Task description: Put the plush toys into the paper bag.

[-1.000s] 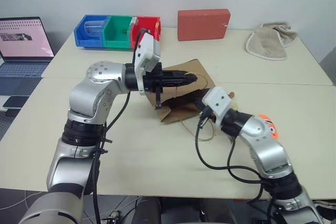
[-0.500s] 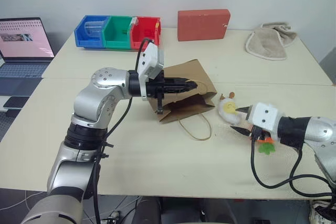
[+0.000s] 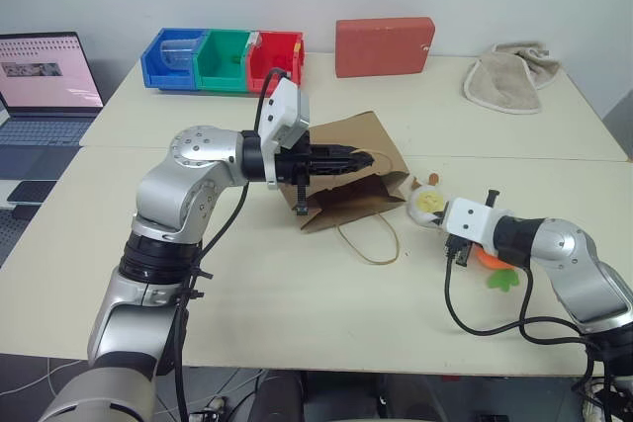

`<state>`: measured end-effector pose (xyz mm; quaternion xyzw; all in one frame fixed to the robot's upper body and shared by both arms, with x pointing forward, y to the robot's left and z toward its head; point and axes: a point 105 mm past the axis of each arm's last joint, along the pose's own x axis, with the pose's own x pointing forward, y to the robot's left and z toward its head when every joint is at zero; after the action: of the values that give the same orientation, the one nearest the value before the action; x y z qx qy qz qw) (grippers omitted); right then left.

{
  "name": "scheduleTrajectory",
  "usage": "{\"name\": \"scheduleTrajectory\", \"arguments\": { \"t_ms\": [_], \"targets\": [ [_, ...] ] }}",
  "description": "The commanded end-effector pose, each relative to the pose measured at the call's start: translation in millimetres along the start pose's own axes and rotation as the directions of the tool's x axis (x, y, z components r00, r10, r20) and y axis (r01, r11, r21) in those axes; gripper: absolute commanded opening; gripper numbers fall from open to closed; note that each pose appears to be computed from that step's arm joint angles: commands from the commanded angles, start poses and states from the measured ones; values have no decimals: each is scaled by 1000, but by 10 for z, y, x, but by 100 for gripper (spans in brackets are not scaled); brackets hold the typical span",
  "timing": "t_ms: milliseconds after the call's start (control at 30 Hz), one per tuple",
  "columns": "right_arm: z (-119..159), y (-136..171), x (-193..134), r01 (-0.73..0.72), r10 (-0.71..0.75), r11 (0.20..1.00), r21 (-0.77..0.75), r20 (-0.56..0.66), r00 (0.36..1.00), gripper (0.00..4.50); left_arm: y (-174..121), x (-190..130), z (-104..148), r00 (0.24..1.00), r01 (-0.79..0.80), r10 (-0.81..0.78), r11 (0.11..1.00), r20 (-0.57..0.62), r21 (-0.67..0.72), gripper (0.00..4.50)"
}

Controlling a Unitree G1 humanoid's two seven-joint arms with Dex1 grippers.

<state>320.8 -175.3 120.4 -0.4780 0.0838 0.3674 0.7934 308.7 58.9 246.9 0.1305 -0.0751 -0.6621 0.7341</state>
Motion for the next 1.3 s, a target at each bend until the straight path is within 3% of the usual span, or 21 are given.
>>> {"name": "scheduleTrajectory", "arguments": {
  "t_ms": [33, 133, 300, 467, 533, 767, 1067, 1200, 1300],
  "targets": [
    [38, -113, -127, 4, -3, 998, -56, 20, 1000, 6, 7, -41, 136, 999, -8, 7, 999, 36, 35, 0],
    [201, -112, -352, -104, 108, 993, -56, 78, 991, 6, 27, -41, 152, 999, -9, 8, 999, 39, 37, 0],
    [668, 16, -773, -355, 350, 935, -21, 232, 908, 6, 66, -51, 182, 999, -12, 10, 999, 46, 44, 0],
    [1036, 142, -791, -453, 411, 891, 23, 384, 827, 6, 63, -57, 210, 999, 10, -12, 999, 47, 47, 0],
    [1129, 81, -634, -389, 336, 921, 41, 424, 841, 6, 58, -55, 225, 999, 14, -17, 999, 50, 46, 0],
    [1188, -127, -94, -180, 152, 983, 37, 392, 907, 6, 45, -77, 310, 997, 26, -28, 999, 68, 42, 0],
    [1246, -155, 409, 11, -8, 1000, -7, 330, 944, 6, 13, -103, 338, 996, 38, -40, 999, 79, 21, 0],
    [1236, -305, 543, 163, -160, 986, 16, 310, 937, 6, 5, -97, 323, 996, 41, -41, 999, 82, 10, 0],
    [1228, -300, 575, 179, -168, 984, -6, 314, 935, 71, 17, -92, 319, 996, 34, -34, 999, 86, 3, 0]
  ]
}}
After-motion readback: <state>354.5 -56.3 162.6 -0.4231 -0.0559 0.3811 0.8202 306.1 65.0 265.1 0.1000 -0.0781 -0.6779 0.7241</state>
